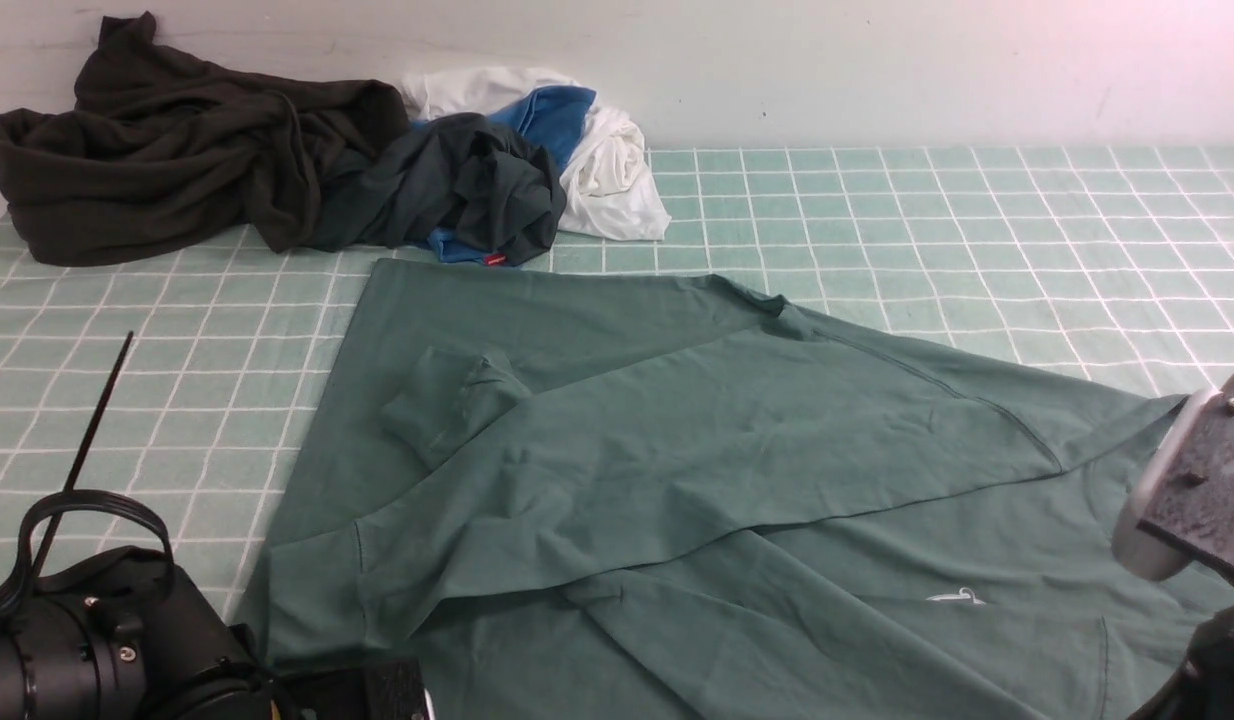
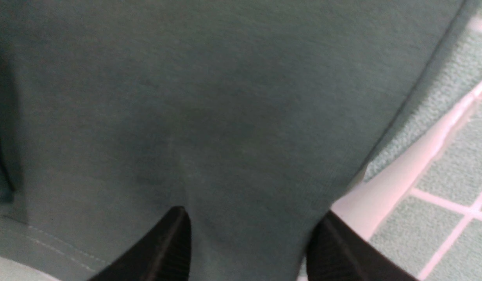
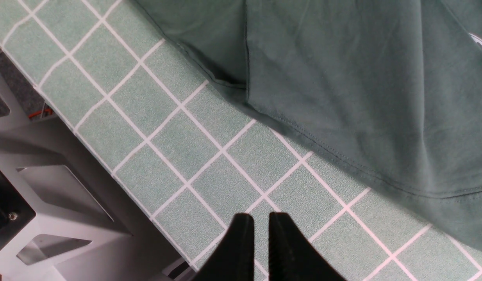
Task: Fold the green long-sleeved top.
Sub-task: Use both arms simultaneously to clamp the lower edge of the clothing fabric
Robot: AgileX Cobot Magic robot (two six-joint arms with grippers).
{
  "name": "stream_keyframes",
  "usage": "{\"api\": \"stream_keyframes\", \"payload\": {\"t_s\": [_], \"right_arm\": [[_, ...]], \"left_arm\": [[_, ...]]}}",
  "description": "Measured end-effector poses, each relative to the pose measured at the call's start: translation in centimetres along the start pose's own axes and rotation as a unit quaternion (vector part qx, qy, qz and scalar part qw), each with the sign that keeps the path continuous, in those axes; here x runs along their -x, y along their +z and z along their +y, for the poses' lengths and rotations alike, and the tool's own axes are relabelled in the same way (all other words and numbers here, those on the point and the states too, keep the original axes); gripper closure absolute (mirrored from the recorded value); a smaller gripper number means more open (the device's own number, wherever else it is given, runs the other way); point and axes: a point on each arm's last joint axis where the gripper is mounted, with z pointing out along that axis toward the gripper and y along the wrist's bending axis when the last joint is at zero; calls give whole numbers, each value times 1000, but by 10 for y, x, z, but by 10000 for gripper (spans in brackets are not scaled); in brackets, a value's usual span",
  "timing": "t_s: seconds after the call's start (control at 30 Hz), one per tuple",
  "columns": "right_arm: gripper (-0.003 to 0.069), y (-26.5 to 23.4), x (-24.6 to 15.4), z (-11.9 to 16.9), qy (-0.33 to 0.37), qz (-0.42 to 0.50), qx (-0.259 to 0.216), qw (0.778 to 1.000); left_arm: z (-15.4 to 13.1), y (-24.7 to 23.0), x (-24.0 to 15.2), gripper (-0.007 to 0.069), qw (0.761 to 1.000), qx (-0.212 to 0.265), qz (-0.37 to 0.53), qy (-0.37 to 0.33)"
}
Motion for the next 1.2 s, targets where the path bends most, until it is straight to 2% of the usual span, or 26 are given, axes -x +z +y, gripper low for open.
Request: {"api": "stream_keyframes", "payload": {"t_s": [0.63, 0.97, 1.1, 1.2], "right_arm": [[608, 0, 0, 0, 0, 0, 0, 1000], [608, 0, 0, 0, 0, 0, 0, 1000], [608, 0, 0, 0, 0, 0, 0, 1000], [608, 0, 0, 0, 0, 0, -1, 1000]], "left_arm": [[8, -11, 4, 270, 998, 3, 24, -50], [10, 3, 6, 278, 998, -4, 55, -29], [11, 5, 8, 340, 997, -12, 68, -33], [12, 6, 9, 477, 996, -10, 69, -54]]}}
